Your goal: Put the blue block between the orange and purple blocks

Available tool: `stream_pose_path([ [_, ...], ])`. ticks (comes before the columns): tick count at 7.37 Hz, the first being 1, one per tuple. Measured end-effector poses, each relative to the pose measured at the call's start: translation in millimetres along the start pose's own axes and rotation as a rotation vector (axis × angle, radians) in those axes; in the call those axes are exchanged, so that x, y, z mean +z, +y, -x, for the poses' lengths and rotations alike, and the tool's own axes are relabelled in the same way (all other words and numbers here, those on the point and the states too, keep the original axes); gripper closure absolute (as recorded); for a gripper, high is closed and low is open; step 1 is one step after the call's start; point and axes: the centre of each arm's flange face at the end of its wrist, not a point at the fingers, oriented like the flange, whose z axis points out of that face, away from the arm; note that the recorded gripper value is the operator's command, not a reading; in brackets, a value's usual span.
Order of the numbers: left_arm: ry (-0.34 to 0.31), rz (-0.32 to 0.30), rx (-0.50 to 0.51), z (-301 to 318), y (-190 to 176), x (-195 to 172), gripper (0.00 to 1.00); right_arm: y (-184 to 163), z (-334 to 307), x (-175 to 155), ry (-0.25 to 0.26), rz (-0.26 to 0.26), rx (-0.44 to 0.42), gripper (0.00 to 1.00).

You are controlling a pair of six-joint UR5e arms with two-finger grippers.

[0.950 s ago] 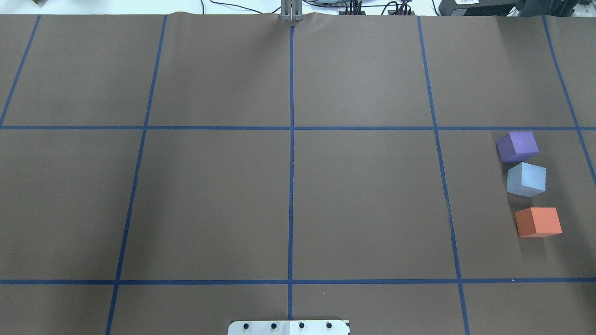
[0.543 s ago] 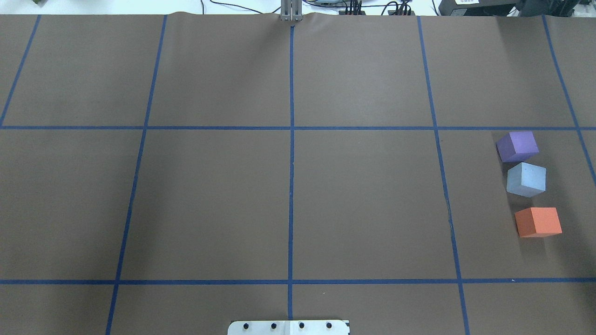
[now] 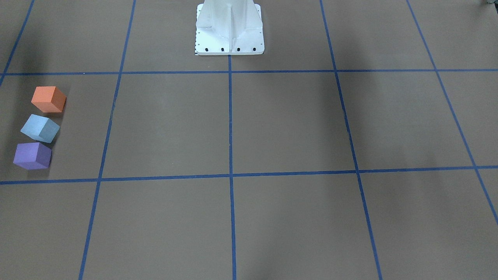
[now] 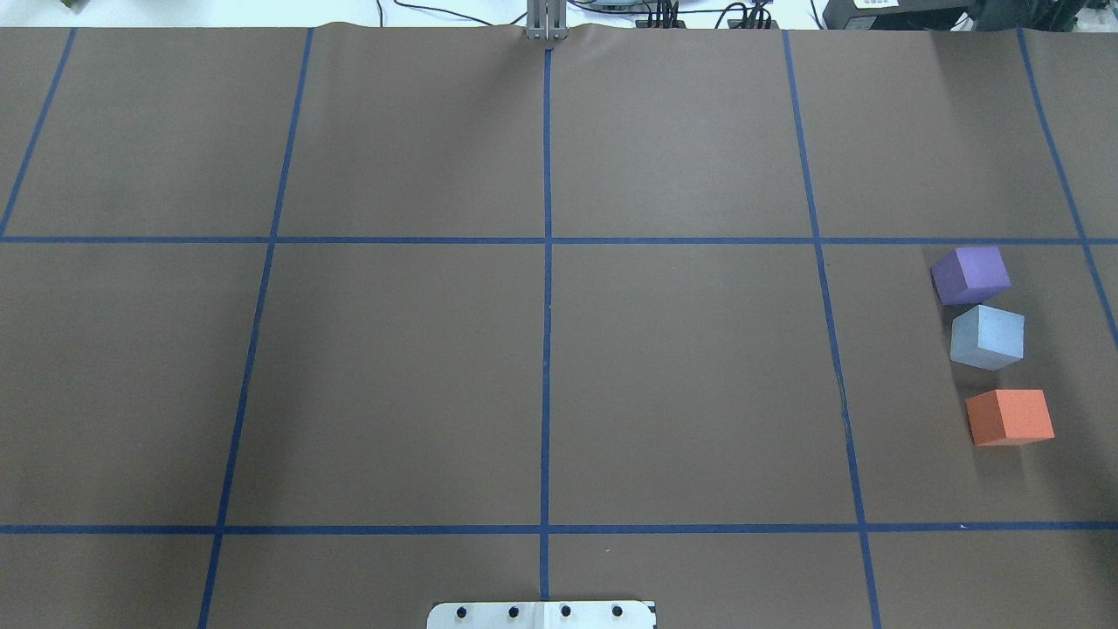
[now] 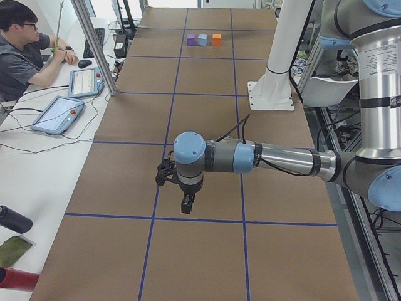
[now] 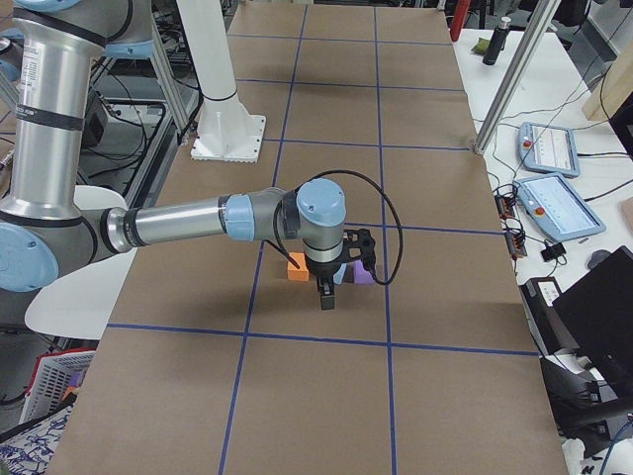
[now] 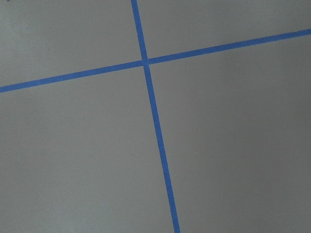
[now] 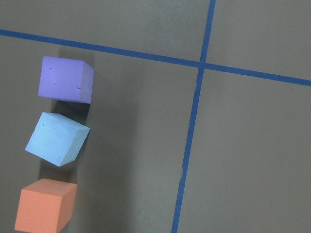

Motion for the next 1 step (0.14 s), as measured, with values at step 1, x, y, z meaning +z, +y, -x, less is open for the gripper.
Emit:
stream_pose_path([
  [1,0.0,0.0,0.0,0.0,0.0,0.0,0.0,-0.1,0.4,0.4,0.0,0.001,-0.001,0.0],
])
